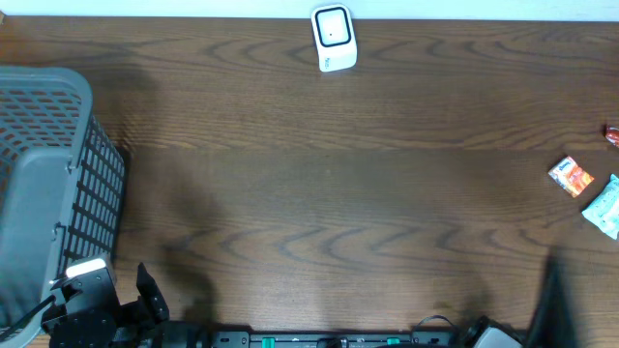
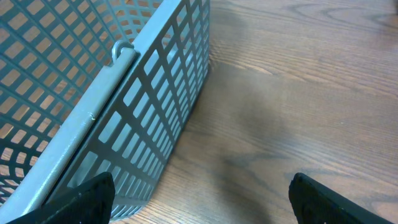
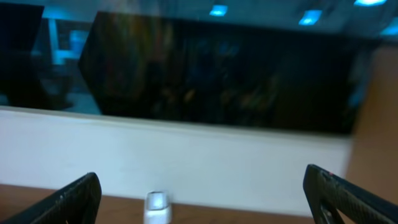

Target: Scan the item barcode

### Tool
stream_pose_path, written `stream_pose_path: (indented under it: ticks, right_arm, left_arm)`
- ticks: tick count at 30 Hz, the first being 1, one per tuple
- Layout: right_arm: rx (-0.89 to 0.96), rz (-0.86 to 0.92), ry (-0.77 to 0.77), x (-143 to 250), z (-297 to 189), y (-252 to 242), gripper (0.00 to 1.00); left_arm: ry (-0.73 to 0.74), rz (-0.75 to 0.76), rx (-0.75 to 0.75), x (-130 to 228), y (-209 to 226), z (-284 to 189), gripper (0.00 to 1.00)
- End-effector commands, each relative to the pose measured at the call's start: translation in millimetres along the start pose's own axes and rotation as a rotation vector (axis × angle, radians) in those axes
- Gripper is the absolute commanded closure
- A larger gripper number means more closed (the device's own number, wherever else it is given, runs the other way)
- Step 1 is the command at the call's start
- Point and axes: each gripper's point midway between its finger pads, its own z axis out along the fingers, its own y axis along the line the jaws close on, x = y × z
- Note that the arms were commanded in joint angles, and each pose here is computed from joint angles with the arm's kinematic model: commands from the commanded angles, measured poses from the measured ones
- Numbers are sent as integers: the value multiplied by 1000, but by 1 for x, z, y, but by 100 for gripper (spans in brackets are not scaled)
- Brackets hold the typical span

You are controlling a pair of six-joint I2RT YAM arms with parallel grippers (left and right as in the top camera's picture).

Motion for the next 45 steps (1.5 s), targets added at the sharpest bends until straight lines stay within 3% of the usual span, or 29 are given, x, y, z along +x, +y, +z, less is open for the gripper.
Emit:
stream_pose_path:
  ticks: [1,10,17,21,32,41,45]
  right_arm:
    - [130,-220,-123,-6,-63,25,1]
    - [76,-314,-345,2,-176,73,1]
    - [-244,-210,-445,6,-242,53,1]
    - [-317,-258,-498,5,-260,24,1]
    - [-306,-574,-470,5,-229,-6,1]
    - [-361,-564,-452,-18,-184,-5,1]
    - [-391,-471,-415,-25,-158,-4,1]
  left_arm:
    - [-2,-7,-4,1,1,-1,10]
    - [-2,-7,-4,1,1,-1,10]
    - [-2,-7,-4,1,1,-1,10]
    - [-2,-7,-4,1,1,-1,10]
    - [-2,-7,-4,1,1,-1,10]
    - [-2,-7,-4,1,1,-1,10]
    - [-2,-7,-4,1,1,-1,10]
